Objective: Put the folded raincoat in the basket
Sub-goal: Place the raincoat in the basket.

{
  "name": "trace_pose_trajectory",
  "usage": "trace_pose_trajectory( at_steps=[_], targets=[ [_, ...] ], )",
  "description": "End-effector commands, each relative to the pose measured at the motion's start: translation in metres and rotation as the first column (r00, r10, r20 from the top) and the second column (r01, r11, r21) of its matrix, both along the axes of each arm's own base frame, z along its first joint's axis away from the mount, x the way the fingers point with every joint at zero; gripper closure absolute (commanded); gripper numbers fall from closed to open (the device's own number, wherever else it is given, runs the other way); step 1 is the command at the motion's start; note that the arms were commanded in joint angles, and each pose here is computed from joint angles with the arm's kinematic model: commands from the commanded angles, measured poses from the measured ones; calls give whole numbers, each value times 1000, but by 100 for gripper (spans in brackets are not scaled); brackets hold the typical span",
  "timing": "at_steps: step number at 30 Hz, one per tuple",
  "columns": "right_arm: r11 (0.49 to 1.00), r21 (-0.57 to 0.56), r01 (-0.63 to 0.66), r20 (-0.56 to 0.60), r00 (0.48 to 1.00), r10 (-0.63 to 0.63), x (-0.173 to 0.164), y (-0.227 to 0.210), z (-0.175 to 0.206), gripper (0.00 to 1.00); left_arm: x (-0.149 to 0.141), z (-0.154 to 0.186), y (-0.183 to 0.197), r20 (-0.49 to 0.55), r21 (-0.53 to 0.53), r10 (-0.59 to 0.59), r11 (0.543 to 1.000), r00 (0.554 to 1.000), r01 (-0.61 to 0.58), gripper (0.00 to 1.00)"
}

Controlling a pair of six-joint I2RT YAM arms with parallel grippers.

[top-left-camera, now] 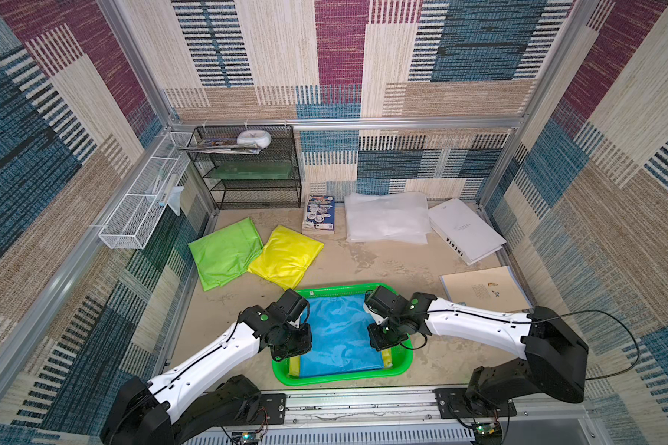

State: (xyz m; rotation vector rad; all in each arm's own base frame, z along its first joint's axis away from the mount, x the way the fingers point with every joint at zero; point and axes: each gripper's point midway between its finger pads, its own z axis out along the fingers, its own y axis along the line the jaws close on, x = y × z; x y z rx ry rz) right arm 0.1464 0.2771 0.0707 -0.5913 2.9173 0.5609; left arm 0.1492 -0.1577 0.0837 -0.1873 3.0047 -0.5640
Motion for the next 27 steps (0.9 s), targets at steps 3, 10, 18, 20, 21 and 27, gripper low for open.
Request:
trace_pose_trajectory(
  at_steps=[3, 10, 18, 20, 21, 27],
  targets=[
    [993, 97, 69, 173, 981, -85, 41, 22, 31, 85, 35, 29, -2, 145, 52, -25, 998, 989, 18, 80],
    [989, 13, 149, 259, 955, -147, 104, 23, 27, 88, 95, 32, -15, 278, 126, -34, 992, 960, -2, 88],
    [978, -44, 202, 237, 954, -187, 129, 0, 4, 88, 122, -12, -4, 180, 248, -35, 969, 983, -11, 92],
    [976, -71, 206, 258, 949, -182, 131, -7, 4, 88, 123, -23, 4, 149, 277, -13, 960, 989, -29, 92],
    [974, -84, 211, 262, 948, -182, 131, -10, 4, 88, 123, -26, 5, 137, 281, -9, 959, 991, -30, 91],
    [989, 42, 144, 295, 944, -150, 123, -1, 51, 85, 118, -5, 11, 171, 278, -9, 960, 985, -40, 76]
  ],
)
